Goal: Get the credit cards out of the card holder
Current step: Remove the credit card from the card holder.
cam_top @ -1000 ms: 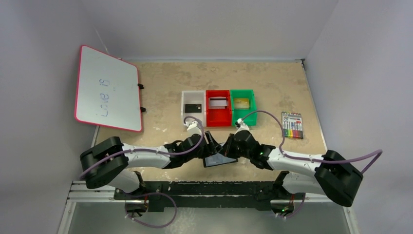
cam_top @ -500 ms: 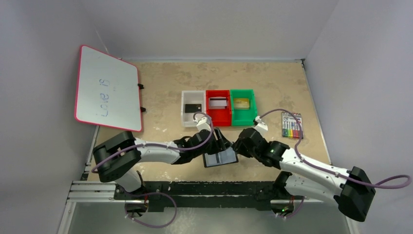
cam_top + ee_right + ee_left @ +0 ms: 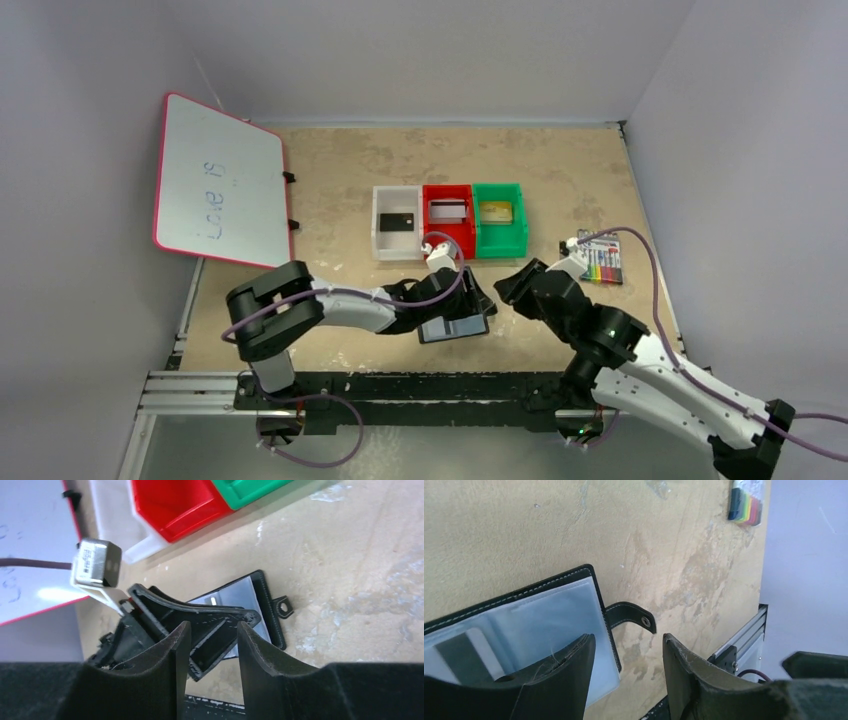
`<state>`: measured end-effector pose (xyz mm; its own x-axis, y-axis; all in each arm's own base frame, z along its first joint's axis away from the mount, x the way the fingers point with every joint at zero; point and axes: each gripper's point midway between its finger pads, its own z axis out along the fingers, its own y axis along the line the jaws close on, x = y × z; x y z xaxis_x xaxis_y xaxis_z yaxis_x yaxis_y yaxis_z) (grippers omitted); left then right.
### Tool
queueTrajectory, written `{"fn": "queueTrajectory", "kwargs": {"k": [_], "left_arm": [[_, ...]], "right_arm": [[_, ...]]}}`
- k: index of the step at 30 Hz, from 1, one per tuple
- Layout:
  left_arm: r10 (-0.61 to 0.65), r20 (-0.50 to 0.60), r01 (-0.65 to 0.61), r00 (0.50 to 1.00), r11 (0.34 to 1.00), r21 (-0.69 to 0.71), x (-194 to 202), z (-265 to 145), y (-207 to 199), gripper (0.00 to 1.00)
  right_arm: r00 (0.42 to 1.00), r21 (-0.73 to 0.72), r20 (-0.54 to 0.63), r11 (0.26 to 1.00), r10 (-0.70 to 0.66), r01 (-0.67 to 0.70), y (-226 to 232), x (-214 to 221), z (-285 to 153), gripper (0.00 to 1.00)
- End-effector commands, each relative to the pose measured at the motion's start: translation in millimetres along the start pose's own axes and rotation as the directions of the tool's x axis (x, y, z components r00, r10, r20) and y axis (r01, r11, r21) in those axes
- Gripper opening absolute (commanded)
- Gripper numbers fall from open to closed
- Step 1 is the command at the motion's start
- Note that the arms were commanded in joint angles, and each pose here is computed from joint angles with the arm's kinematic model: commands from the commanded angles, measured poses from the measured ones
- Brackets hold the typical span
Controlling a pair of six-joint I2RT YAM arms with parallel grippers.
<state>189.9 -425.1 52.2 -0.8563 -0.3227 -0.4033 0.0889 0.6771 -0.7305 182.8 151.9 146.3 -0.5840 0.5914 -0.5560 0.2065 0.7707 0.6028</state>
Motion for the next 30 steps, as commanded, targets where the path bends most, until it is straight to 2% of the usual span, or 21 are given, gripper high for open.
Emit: {"fn": "queueTrajectory", "kwargs": {"k": [1,5,10,13,19,30], "left_arm": [[0.055,0.162,-0.057,0.985,0.998,0.007,-47,-41,-38,0.52],[0.114,0.267,-0.074,0.957,0.985,-0.156,-76,-79,-10,0.54],[0.138,0.318,-0.027,0.938,0.943,-0.332,-82,-109,51,0.55],[0.142,0.292,-0.024,0.946,0.928,-0.371,-73,-113,72,0.55],[0.126,0.209,-0.044,0.970,0.931,-0.361,-49,-102,85,0.55],[0.236,0.112,-0.167,0.965,0.888,-0.429,-28,-87,87,0.51]], "right_arm": [[0.998,-0.179,-0.016,0.982,-0.059,0.055,24,6,-5,0.42],[0.987,-0.367,-0.094,0.926,-0.129,0.086,49,32,-7,0.40],[0.950,-0.462,-0.211,0.880,-0.231,0.111,66,71,6,0.35],[0.922,-0.447,-0.277,0.886,-0.269,0.124,67,90,21,0.29],[0.889,-0.363,-0.347,0.917,-0.299,0.167,52,111,47,0.27],[0.881,-0.319,-0.398,0.939,-0.256,0.129,32,117,65,0.26]]}}
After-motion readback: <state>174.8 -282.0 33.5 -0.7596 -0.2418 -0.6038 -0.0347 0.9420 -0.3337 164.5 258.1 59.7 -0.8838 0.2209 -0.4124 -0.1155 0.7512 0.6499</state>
